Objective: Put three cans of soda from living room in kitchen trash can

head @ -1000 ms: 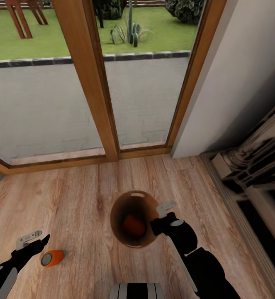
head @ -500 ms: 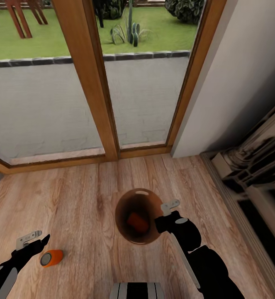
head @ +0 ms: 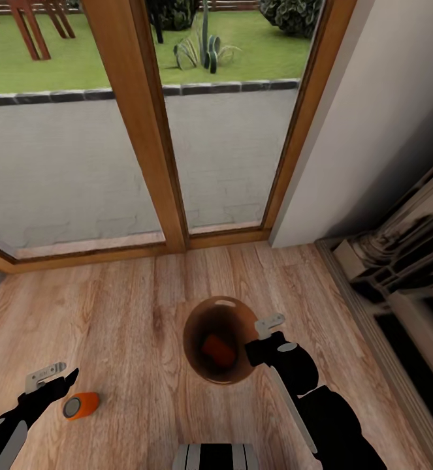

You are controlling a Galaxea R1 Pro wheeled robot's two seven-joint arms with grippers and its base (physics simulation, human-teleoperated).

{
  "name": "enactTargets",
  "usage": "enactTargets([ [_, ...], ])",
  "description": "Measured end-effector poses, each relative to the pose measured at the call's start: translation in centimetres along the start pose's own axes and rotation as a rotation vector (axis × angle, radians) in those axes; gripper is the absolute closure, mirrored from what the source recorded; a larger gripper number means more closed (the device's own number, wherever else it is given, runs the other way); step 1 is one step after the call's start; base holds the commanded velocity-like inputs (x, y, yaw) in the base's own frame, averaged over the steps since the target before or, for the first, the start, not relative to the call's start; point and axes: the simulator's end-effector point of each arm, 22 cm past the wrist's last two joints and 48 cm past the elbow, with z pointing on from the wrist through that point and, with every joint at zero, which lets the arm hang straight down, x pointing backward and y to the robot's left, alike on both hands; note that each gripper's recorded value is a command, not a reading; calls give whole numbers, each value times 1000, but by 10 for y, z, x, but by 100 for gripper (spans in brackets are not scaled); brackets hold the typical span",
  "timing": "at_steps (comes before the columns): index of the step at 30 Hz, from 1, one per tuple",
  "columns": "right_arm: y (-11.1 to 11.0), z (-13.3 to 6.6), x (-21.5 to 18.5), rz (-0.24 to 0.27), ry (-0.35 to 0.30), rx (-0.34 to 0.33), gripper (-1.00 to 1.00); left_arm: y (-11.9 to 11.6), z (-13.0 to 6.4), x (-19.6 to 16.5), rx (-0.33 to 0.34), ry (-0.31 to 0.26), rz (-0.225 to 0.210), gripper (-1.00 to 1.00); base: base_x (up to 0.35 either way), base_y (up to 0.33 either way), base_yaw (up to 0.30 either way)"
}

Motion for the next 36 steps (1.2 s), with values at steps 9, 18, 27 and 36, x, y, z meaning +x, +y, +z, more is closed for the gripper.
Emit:
enactTargets([
  [9, 1, 17, 11, 0, 0, 1, 100, 1, 14, 14, 1, 0, 0, -100, 0, 0, 0],
  [18, 2, 26, 16, -1, -1, 1, 100, 2, 22, 21, 1, -1, 0, -100, 0, 0, 0],
  [27, 2, 26, 16, -1, -1, 1, 100, 2, 22, 21, 1, -1, 0, -100, 0, 0, 0],
  [36, 3, 30, 20, 0, 8, -2, 100, 3, 24, 25, -2, 7, 2, -100, 0, 0, 0],
])
